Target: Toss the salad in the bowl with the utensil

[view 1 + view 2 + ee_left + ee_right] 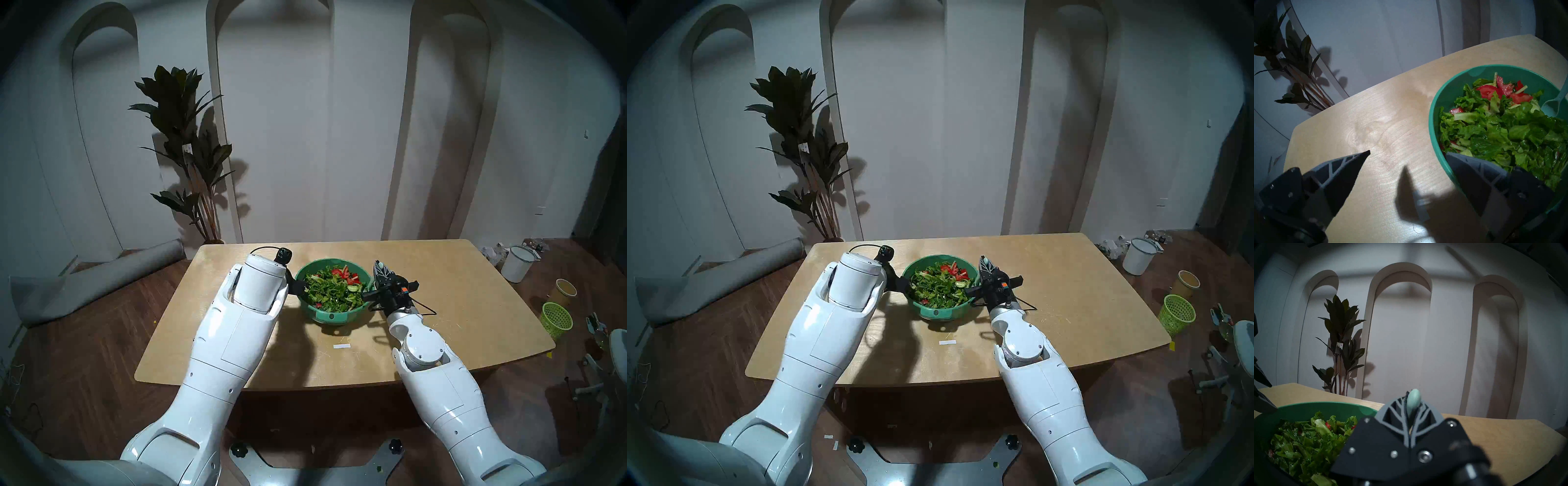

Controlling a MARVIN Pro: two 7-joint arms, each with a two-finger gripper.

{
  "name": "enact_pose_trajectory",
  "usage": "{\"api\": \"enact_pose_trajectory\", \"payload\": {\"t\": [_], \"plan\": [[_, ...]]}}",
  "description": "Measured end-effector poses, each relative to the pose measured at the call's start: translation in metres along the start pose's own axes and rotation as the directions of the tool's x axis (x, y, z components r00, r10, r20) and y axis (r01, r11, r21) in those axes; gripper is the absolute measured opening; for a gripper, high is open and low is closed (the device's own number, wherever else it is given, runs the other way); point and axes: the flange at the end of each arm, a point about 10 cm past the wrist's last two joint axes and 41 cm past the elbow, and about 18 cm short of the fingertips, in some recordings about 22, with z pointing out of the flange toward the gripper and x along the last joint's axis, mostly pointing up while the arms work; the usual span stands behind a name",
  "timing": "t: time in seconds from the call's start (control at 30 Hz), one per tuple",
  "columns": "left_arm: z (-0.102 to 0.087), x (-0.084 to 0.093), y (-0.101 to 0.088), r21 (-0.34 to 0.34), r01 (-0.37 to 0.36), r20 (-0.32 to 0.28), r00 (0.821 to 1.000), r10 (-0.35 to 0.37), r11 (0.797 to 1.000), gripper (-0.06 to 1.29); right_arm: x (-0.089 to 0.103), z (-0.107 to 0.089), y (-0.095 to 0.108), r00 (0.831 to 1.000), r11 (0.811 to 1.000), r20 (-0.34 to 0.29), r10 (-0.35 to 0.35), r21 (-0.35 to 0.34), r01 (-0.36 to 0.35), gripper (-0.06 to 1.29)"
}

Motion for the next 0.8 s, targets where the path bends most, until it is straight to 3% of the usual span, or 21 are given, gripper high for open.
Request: {"api": "enact_pose_trajectory", "payload": {"t": [0.47,0.8], "plan": [[0.001,-0.002,0.027,-0.037,-0.002,0.008,1.000,0.002,0.999,1.23,-0.003,0.001,0.003,1.000,1.000,0.004,-0.013,-0.012,0.013,-0.03],[0.002,0.006,0.020,-0.027,0.045,0.001,0.999,-0.045,0.999,1.23,-0.006,0.001,0.006,1.000,1.000,0.006,-0.022,-0.023,0.022,-0.03]]}}
